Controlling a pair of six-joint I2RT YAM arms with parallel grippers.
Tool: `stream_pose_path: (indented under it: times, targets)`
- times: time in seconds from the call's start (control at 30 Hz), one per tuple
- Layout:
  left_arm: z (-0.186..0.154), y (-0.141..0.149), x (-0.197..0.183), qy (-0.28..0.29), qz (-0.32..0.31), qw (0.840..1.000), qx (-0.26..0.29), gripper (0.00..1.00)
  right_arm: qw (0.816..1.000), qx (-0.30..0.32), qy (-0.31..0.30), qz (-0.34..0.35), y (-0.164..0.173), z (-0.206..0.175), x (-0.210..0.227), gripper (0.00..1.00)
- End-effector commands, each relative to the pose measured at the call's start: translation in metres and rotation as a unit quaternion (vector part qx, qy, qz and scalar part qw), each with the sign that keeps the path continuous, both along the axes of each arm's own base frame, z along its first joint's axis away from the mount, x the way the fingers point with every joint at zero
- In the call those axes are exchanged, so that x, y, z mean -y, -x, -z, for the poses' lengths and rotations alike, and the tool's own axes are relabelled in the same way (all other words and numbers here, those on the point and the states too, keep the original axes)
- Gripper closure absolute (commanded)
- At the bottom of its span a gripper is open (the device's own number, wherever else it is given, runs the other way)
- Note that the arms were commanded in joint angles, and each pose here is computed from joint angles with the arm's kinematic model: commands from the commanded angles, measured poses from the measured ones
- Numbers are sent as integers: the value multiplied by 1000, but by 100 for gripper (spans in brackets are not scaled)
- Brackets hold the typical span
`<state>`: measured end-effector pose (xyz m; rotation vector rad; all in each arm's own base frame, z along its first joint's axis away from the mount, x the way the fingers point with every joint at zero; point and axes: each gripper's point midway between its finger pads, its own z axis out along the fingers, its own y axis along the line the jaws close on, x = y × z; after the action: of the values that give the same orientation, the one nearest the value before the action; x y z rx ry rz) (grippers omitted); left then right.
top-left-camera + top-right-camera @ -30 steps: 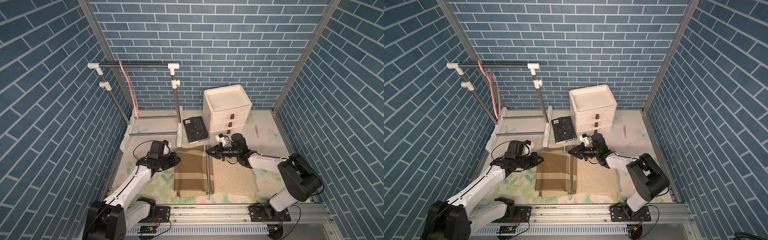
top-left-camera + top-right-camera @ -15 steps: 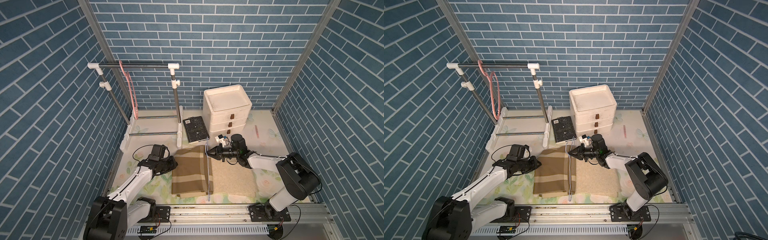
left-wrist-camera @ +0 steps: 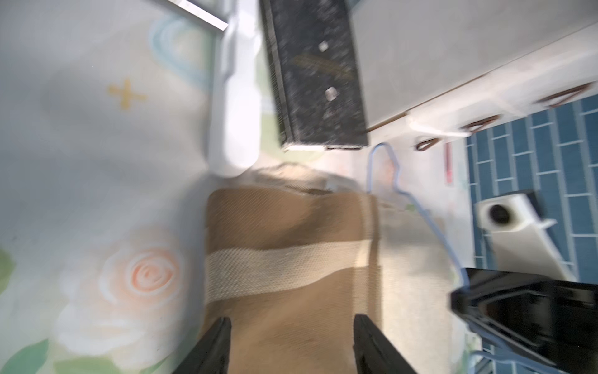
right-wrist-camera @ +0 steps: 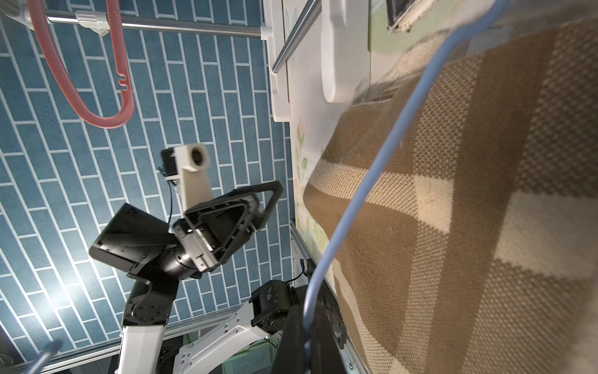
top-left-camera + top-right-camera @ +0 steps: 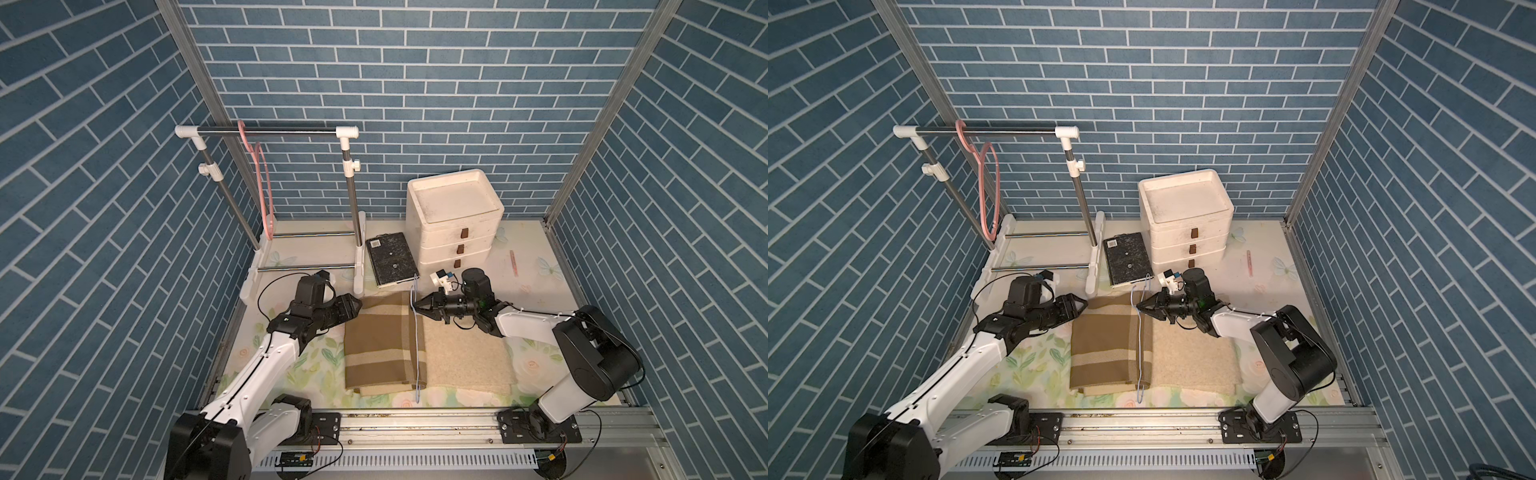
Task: Hang the scarf on the hanger
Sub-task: Place the hanger at the clothesline.
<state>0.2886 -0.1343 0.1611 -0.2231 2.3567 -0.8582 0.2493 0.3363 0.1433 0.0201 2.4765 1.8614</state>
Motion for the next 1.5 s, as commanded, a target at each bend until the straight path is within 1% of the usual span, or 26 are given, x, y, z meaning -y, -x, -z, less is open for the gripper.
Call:
stream_pose_path:
  times: [0.0, 0.1, 0.2, 0.27, 0.37, 0.5, 0.6, 0.83, 0.97, 1.1, 1.23, 1.27, 1.4, 1.47]
  targets:
    - [-60, 0, 36, 76, 75, 992, 61, 30, 999, 30, 12, -2, -4, 2, 2, 100]
    - [-87, 2, 61, 105, 106, 986, 79, 28, 999, 30, 16, 0, -6, 3, 2, 100]
    - [-101, 5, 87, 130, 134, 979, 83, 29, 999, 29, 21, 0, -7, 5, 1, 100]
    - [-109, 9, 105, 156, 153, 972, 86, 30, 999, 31, 28, -1, -8, 6, 1, 100]
    - [-113, 13, 126, 182, 174, 964, 83, 31, 999, 34, 31, -1, -8, 5, 2, 100]
    - [-103, 22, 147, 202, 206, 956, 57, 37, 999, 36, 31, 1, -10, 4, 1, 100]
    - [-106, 32, 161, 229, 231, 944, 52, 43, 999, 36, 31, 2, -10, 4, 2, 100]
    - [-90, 36, 164, 224, 234, 946, 30, 55, 999, 41, 30, 5, -11, 2, 1, 100]
    - [-85, 37, 165, 223, 236, 945, 24, 67, 999, 44, 29, 5, -12, 0, 1, 100]
    - [-94, 36, 165, 233, 232, 944, 34, 81, 998, 50, 28, 7, -13, -3, 1, 100]
    - [-108, 32, 164, 247, 222, 942, 50, 95, 997, 73, 28, 10, -17, -14, 0, 100]
    - [-112, 31, 163, 248, 218, 943, 53, 97, 996, 80, 32, 10, -18, -17, 0, 99]
    - [-131, 24, 158, 247, 196, 946, 78, 100, 991, 119, 53, 15, -25, -34, 2, 89]
    - [-146, 20, 153, 246, 179, 948, 97, 100, 987, 144, 74, 20, -29, -41, 6, 83]
